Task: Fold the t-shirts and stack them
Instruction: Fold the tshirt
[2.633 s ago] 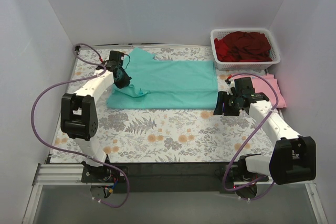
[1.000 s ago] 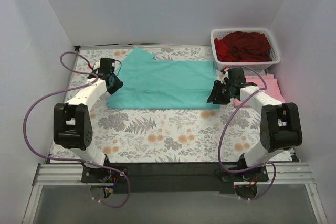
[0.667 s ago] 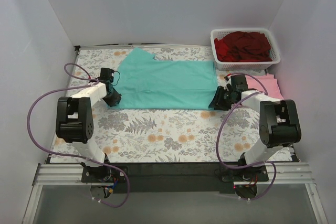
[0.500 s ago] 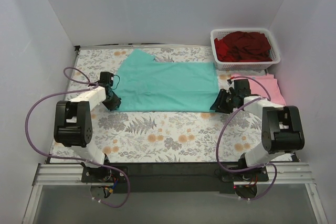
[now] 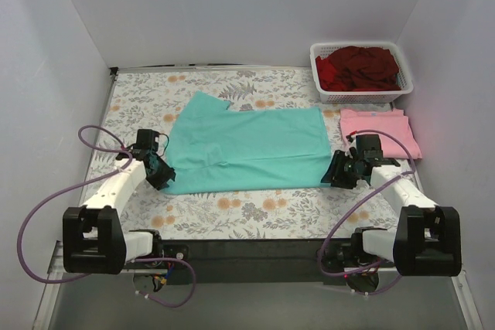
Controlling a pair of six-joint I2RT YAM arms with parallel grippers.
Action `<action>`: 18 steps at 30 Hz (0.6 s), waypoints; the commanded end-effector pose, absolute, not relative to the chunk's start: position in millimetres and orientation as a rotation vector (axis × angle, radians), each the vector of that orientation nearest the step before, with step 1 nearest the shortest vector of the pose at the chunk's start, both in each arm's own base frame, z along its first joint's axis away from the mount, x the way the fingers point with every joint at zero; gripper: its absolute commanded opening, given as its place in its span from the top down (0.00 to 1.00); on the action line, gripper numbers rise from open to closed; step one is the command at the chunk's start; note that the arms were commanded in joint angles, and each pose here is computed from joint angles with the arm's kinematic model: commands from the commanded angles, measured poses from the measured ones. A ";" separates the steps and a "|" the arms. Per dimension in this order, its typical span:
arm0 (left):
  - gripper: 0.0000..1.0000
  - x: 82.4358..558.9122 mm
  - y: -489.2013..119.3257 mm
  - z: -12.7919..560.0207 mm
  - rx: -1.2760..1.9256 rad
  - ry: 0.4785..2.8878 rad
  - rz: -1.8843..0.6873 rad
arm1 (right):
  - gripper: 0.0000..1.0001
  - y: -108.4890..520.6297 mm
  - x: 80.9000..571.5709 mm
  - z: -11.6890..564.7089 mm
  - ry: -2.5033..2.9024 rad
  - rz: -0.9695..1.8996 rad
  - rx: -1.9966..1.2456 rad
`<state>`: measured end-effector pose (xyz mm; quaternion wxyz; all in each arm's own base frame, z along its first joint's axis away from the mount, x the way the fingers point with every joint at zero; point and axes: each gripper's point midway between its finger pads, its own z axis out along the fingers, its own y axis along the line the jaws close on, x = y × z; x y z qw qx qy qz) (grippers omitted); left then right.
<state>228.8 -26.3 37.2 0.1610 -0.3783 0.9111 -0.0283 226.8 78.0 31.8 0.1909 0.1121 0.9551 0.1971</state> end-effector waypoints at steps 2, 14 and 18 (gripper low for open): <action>0.73 254.6 -38.6 77.7 -1.034 2.510 -0.239 | 0.51 103.6 245.7 78.7 2.546 0.739 0.148; 0.75 337.2 -78.0 97.4 -0.902 2.435 -0.483 | 0.53 106.7 302.8 66.9 2.481 0.741 0.206; 0.78 351.4 -84.9 78.8 -0.910 2.489 -0.485 | 0.53 100.3 308.1 48.5 2.503 0.737 0.257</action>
